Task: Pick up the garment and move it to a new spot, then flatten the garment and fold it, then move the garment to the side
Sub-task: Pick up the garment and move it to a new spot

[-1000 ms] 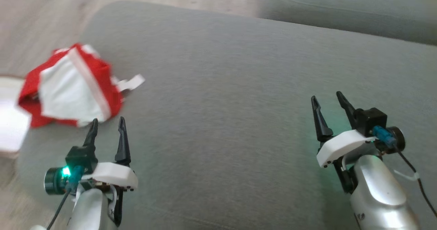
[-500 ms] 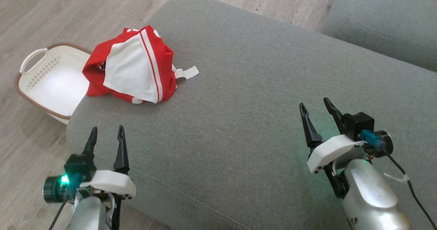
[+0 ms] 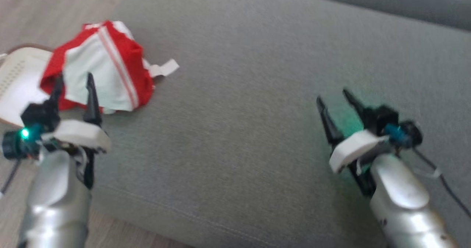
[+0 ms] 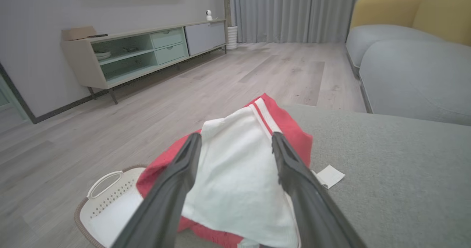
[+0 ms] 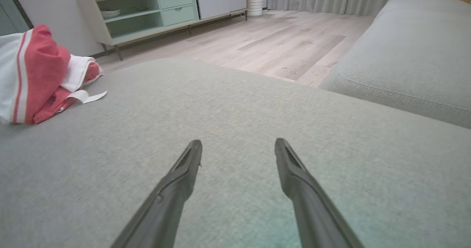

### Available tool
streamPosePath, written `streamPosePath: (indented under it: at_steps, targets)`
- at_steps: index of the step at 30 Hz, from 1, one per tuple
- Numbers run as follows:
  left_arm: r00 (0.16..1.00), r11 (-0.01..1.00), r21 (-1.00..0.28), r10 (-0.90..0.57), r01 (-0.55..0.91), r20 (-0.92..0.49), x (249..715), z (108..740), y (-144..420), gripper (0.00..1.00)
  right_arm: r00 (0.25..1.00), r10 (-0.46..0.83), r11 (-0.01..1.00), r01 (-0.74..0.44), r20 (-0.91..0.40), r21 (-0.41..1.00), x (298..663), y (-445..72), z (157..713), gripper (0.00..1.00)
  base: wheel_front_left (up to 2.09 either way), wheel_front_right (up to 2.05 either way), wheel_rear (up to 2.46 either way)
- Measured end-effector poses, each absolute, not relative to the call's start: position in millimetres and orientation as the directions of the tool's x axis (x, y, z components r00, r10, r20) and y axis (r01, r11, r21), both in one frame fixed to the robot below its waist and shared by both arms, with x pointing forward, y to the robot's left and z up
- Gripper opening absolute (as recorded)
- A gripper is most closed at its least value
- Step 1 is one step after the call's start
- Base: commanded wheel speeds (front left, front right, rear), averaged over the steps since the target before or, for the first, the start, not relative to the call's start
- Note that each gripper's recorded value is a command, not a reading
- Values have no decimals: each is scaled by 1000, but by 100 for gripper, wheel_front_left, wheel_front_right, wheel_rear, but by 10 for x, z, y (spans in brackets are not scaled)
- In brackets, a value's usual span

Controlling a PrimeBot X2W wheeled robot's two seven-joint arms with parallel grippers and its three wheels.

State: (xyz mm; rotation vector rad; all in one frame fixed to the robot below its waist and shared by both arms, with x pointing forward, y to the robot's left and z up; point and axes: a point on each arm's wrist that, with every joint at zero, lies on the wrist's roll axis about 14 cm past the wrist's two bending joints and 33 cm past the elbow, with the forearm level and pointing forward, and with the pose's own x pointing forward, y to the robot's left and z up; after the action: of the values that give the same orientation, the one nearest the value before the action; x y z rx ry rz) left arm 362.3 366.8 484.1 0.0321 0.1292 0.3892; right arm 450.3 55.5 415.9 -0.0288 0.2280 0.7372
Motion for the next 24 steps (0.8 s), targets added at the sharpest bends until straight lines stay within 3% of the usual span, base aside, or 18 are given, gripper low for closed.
streamPosePath:
  at_steps: [11,22,23,24]
  targets:
    - [920,946,99,323,-308,-223,4482,4598,3718,100,775,585,806,-588,-240,67,4853,71,3875,100,0,0,0]
    - [816,931,147,365,-335,-449,4678,3871,3700,100,837,508,861,-498,-204,104,5112,-242,3834,100,0,0,0]
    - [810,930,150,367,-336,-458,4687,3842,3686,38,842,500,866,-487,-203,113,5119,-266,3836,100,0,0,0]
    - [807,931,148,364,-335,-464,4692,3824,3670,0,847,493,870,-478,-200,119,5124,-284,3844,100,0,0,0]
